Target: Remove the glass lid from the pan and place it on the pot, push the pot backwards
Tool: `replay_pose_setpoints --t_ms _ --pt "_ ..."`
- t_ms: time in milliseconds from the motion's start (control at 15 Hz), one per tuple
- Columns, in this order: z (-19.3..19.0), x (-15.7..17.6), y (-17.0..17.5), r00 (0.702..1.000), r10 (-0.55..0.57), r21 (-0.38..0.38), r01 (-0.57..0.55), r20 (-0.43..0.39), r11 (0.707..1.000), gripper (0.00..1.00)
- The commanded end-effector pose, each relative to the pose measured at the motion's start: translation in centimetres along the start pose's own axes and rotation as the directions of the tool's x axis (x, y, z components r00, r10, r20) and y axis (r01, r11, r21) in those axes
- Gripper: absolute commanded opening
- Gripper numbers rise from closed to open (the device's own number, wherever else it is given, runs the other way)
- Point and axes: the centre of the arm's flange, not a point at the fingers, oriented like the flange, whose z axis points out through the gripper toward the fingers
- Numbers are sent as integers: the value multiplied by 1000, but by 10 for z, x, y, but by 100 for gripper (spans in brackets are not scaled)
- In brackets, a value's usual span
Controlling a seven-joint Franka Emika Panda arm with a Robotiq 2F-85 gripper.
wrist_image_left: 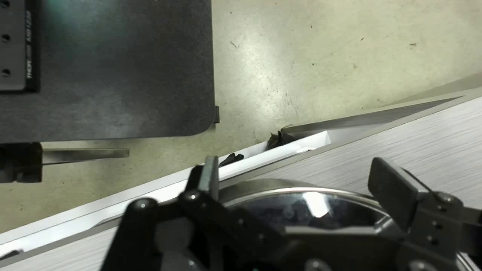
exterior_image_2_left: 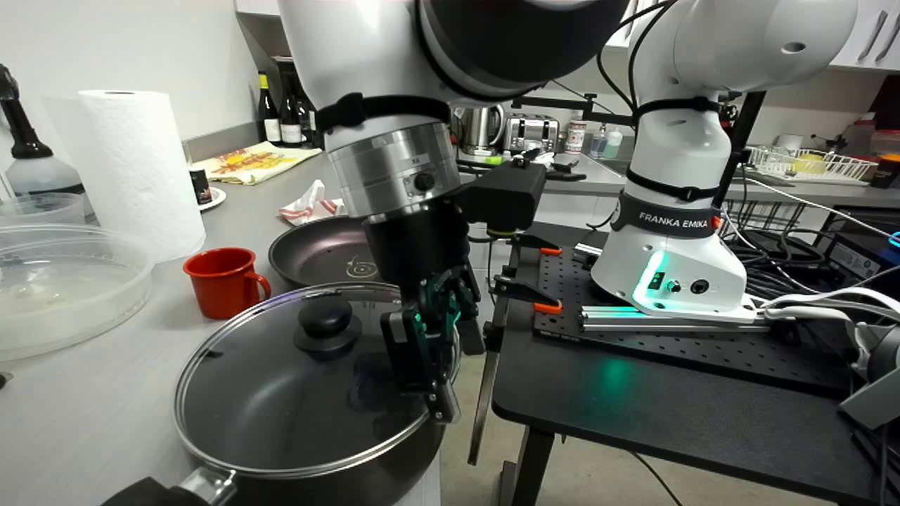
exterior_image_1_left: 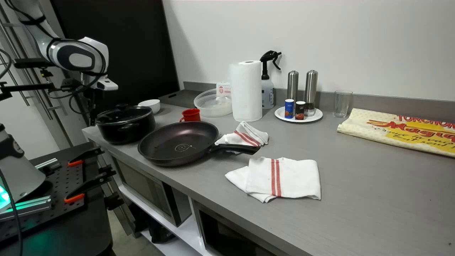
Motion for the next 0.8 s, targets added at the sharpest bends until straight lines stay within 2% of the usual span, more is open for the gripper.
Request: replay_pose_setpoints --t_ms 0,267,733 --pt "-2 9 0 1000 -17 17 18 -23 1000 100" --pt "-3 10 1 999 -22 21 22 -23 1000 100" --pt "-2 -8 0 998 -48 17 48 46 999 100"
